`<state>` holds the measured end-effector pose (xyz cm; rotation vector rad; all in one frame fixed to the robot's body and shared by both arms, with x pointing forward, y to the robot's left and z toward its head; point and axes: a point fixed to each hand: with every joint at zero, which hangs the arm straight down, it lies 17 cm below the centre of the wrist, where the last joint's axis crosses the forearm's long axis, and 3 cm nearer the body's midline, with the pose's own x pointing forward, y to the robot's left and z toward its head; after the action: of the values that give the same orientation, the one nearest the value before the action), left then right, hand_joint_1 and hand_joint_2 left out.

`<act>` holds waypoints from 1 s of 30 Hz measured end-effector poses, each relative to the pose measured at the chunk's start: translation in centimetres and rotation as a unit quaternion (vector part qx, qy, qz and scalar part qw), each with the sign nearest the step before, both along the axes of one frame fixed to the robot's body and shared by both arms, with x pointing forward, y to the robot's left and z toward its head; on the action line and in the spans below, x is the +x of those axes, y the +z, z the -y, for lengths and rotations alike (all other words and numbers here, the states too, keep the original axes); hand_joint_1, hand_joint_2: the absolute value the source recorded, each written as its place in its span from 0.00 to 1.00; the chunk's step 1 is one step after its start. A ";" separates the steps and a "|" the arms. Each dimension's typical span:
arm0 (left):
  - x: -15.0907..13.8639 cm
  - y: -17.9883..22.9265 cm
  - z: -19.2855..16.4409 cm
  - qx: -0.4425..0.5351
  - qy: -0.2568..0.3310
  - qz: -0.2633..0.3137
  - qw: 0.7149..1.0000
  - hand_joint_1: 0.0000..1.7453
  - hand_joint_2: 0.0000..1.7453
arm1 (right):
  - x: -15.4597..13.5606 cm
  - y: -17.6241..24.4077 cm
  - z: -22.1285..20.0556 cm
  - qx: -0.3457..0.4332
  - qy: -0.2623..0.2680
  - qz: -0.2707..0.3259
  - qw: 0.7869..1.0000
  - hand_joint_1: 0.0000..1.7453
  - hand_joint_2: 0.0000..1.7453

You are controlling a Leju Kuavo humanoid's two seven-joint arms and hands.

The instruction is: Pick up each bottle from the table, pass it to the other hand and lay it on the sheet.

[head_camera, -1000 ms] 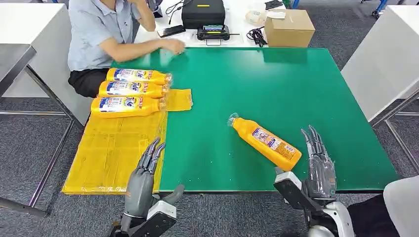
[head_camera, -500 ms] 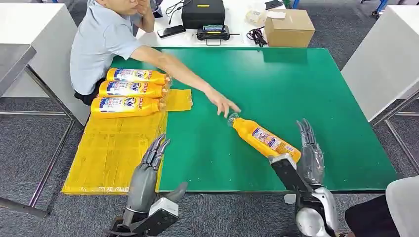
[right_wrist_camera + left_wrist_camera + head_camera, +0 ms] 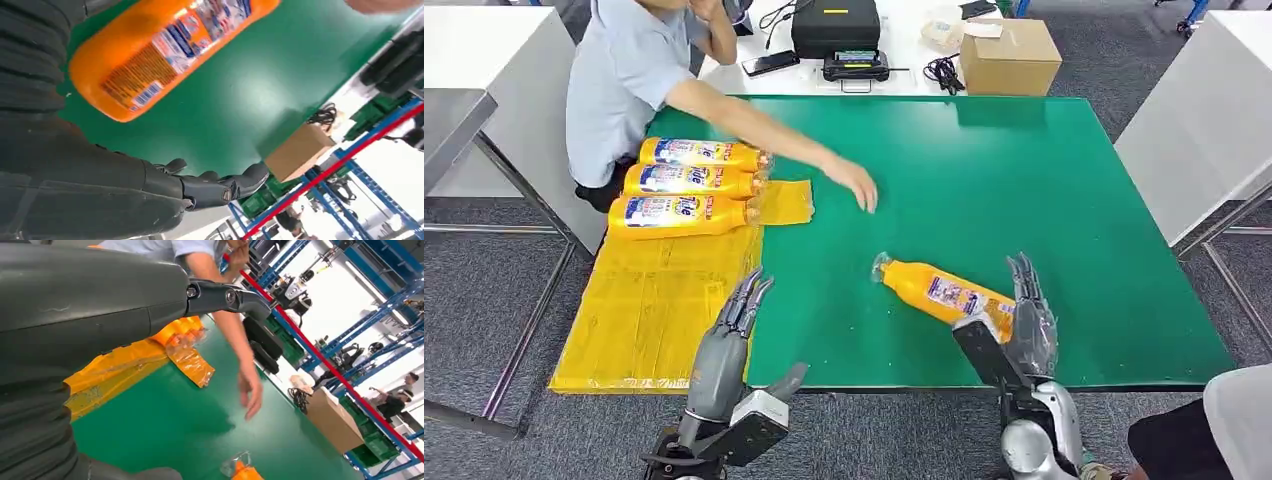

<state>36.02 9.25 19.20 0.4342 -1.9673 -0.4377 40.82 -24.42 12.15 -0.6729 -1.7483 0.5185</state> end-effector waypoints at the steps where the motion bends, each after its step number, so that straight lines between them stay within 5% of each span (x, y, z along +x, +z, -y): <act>1: 0.0 0.0 0.0 0.000 0.000 0.000 1.000 0.00 1.00 | 0.0 -0.4 0.0 -0.007 -0.002 -0.008 1.000 0.00 1.00; 12: 0.2 0.0 0.2 -0.001 -0.004 -0.001 1.000 0.00 1.00 | 0.1 -4.9 -0.7 -0.015 0.014 -0.090 0.996 0.00 1.00; 30: 1.1 0.1 2.1 0.001 -0.033 -0.002 0.999 0.00 1.00 | 3.8 -5.7 1.6 -0.069 -0.045 -0.091 0.992 0.00 1.00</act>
<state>37.16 7.19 19.25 0.3696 -1.9816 -0.4814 44.67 -26.03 6.42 -0.7745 -1.5135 0.6229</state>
